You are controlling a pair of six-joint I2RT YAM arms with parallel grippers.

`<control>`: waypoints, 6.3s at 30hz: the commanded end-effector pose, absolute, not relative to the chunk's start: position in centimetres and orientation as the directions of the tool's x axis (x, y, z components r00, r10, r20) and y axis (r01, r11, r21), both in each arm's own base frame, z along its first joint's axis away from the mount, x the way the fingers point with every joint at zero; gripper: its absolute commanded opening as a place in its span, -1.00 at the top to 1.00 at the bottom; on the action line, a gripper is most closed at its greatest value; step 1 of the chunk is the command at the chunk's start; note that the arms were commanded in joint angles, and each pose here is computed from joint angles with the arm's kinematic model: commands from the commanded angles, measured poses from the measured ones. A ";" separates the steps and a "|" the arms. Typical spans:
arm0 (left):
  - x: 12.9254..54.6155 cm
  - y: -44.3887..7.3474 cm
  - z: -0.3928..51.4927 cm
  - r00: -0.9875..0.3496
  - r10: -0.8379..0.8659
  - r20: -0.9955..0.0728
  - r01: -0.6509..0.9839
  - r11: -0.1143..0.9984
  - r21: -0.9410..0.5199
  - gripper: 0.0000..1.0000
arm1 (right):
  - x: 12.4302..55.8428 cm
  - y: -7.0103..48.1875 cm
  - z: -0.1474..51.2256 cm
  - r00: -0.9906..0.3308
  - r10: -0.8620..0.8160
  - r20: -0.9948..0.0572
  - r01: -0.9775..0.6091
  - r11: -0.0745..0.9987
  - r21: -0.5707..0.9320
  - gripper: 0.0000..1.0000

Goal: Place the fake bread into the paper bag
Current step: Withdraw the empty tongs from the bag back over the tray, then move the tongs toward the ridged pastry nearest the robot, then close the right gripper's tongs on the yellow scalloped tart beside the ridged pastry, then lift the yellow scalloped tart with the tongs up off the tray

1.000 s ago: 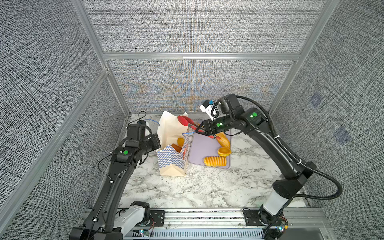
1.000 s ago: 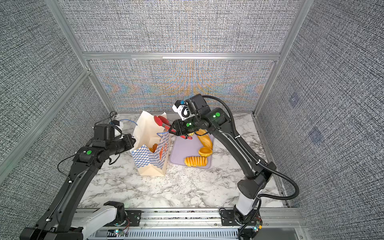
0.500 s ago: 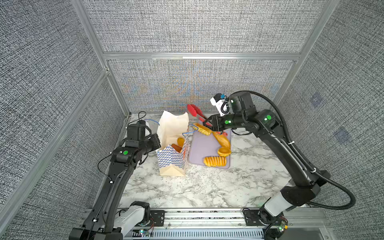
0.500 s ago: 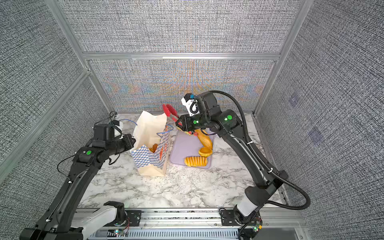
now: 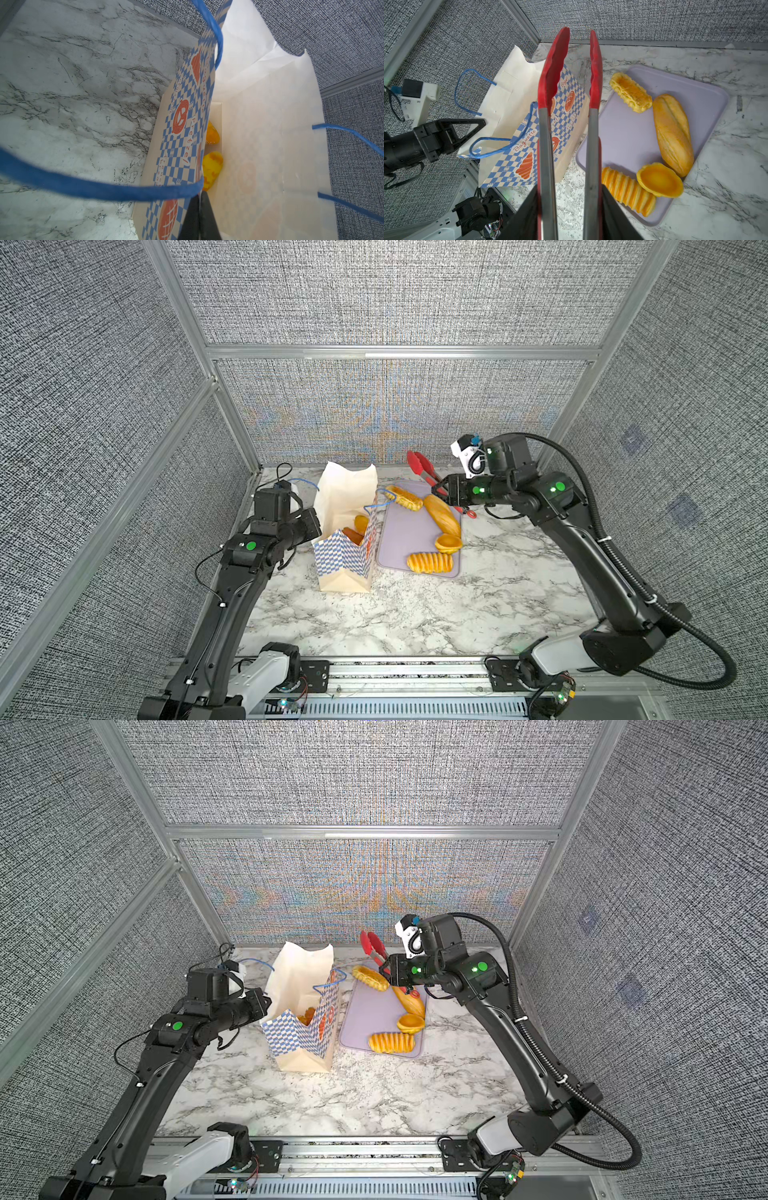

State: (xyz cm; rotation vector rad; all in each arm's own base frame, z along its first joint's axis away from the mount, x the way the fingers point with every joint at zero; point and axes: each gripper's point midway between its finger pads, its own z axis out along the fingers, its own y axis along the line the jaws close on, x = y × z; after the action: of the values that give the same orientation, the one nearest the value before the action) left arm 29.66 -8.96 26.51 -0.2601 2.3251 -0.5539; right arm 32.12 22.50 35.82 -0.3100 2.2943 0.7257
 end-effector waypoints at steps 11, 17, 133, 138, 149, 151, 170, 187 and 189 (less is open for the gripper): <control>29.7 -8.8 26.8 -0.709 -0.327 -0.625 -0.014 0.893 -0.451 0.95 | 30.7 18.6 29.4 -0.810 0.076 -0.582 -0.265 0.838 0.477 0.13; 29.7 -8.9 26.7 -0.711 -0.324 -0.624 -0.013 0.893 -0.449 0.95 | 29.7 17.1 26.6 -0.850 0.130 -0.511 -0.186 0.833 0.521 0.14; 30.2 -8.9 25.9 -0.715 -0.324 -0.620 -0.019 0.895 -0.445 0.93 | 24.3 13.8 14.2 -0.905 0.416 -0.086 0.232 0.654 0.720 -0.06; 30.1 -8.8 26.0 -0.715 -0.323 -0.620 -0.020 0.896 -0.444 0.93 | 24.4 13.6 14.4 -0.902 0.421 -0.097 0.231 0.659 0.715 0.19; 30.0 -8.8 26.0 -0.712 -0.323 -0.623 -0.019 0.897 -0.442 0.93 | 24.7 13.6 15.3 -0.897 0.424 -0.121 0.212 0.656 0.724 0.41; 30.0 -8.8 26.1 -0.711 -0.324 -0.624 -0.019 0.896 -0.443 0.93 | 24.6 13.7 15.4 -0.899 0.418 -0.129 0.202 0.659 0.724 0.42; 30.3 -8.9 26.7 -0.704 -0.332 -0.628 -0.016 0.891 -0.453 0.93 | 25.3 14.6 18.0 -0.911 0.335 -0.242 0.064 0.693 0.718 0.44; 30.1 -8.8 27.2 -0.695 -0.344 -0.632 -0.021 0.888 -0.460 0.95 | 25.9 15.5 21.0 -0.895 0.261 -0.361 -0.055 0.740 0.670 0.46; 30.1 -8.8 27.2 -0.695 -0.344 -0.632 -0.021 0.888 -0.460 0.96 | 26.0 15.4 21.4 -0.890 0.258 -0.375 -0.065 0.743 0.666 0.46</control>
State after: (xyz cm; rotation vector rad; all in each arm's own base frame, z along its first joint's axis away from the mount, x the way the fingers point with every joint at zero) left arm 30.00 -8.90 26.66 -0.2544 2.3091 -0.5463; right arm 25.64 15.42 20.61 0.1905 2.5250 0.9935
